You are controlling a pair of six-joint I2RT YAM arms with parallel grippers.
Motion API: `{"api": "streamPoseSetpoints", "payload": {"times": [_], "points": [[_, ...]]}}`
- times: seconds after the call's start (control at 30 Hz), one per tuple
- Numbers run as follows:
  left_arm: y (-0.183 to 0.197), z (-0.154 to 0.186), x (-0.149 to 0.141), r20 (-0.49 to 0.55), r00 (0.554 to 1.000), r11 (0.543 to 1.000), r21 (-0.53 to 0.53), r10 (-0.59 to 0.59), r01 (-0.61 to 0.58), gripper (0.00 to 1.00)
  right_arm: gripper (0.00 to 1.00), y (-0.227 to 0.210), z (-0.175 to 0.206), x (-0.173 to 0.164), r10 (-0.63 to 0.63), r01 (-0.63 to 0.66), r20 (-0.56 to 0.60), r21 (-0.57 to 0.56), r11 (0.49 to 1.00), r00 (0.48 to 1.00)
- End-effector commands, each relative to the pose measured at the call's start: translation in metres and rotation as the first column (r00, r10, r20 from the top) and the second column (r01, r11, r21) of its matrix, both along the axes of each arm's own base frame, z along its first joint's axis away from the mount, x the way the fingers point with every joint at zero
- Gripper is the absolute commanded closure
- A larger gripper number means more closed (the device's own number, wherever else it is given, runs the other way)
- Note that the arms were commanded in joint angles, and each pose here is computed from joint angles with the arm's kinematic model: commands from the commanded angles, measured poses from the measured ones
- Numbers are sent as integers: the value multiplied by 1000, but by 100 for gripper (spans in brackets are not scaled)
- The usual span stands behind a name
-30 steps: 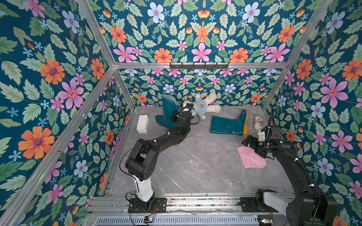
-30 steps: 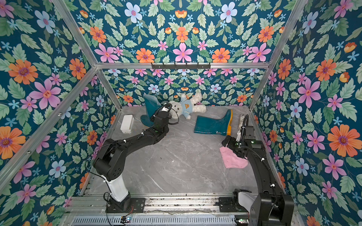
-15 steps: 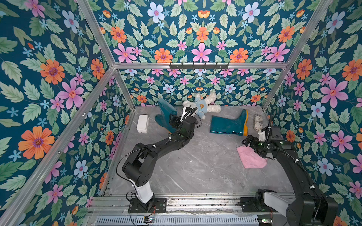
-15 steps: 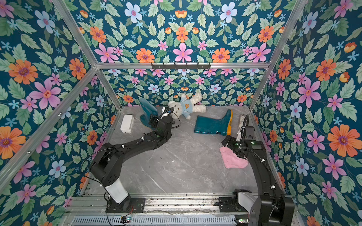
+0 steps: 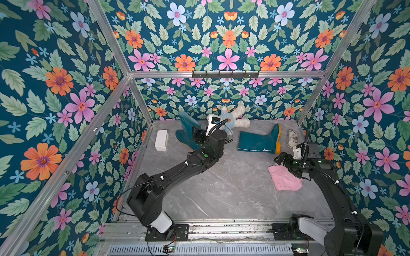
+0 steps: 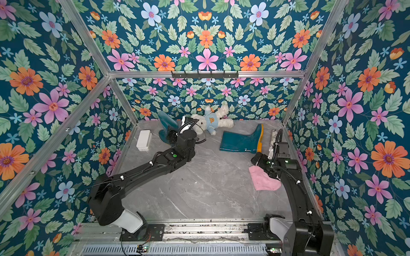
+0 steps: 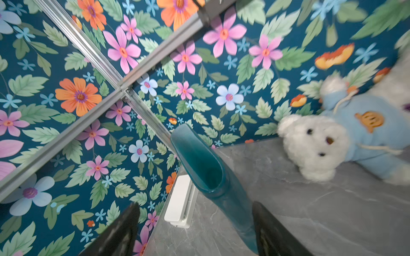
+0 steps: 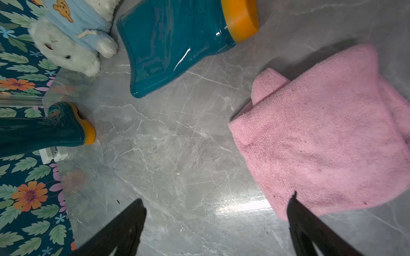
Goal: Wipe the rubber boots with a cloth
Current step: Adjust the rubber boot at the center of the board.
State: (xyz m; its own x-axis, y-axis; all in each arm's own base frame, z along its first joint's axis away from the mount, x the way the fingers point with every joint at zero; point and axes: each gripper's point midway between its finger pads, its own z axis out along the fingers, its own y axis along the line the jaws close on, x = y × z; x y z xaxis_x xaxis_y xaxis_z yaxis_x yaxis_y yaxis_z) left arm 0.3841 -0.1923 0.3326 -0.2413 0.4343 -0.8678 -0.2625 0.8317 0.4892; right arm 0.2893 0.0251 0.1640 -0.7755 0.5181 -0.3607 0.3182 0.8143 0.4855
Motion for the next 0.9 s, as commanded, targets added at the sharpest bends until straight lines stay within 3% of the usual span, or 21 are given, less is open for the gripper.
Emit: {"api": "streamPoseSetpoints", "payload": {"times": [0.0, 0.17, 0.3, 0.37, 0.43, 0.53, 0.63, 0.7, 0.77, 0.87], "points": [[-21, 3, -11, -75, 990, 993, -5, -120, 120, 16, 1, 0, 7, 10, 17, -17, 37, -7, 1000, 999], [-75, -47, -29, -254, 864, 892, -251, -435, 376, 15, 1, 12, 2, 36, 73, -71, 32, -41, 997, 997], [-119, -100, -43, -278, 733, 754, -466, -621, 463, 15, 1, 26, -15, 53, 95, -95, -9, -20, 995, 995], [-143, -124, -43, -299, 674, 707, -524, -676, 476, 16, 1, 29, -20, 57, 85, -85, -8, 12, 996, 996], [-161, -139, -36, -304, 645, 679, -560, -701, 474, 16, 1, 30, -21, 56, 77, -77, 1, 23, 997, 997], [-180, -159, -11, -294, 634, 641, -637, -715, 428, 17, 1, 27, -20, 49, 62, -63, 16, 12, 998, 998], [-192, -178, 15, -243, 636, 545, -770, -733, 333, 19, 1, 20, -18, 40, 49, -49, 21, -29, 998, 999], [-199, -189, 28, -189, 640, 439, -862, -745, 256, 21, 1, 15, -14, 36, 42, -41, 31, -49, 998, 999], [-205, -198, 37, -156, 651, 365, -909, -743, 199, 21, 1, 10, -12, 33, 33, -30, 38, -62, 998, 999], [-215, -208, 43, -140, 661, 294, -947, -737, 126, 21, 1, 3, -9, 30, 23, -20, 46, -74, 997, 999]]}}
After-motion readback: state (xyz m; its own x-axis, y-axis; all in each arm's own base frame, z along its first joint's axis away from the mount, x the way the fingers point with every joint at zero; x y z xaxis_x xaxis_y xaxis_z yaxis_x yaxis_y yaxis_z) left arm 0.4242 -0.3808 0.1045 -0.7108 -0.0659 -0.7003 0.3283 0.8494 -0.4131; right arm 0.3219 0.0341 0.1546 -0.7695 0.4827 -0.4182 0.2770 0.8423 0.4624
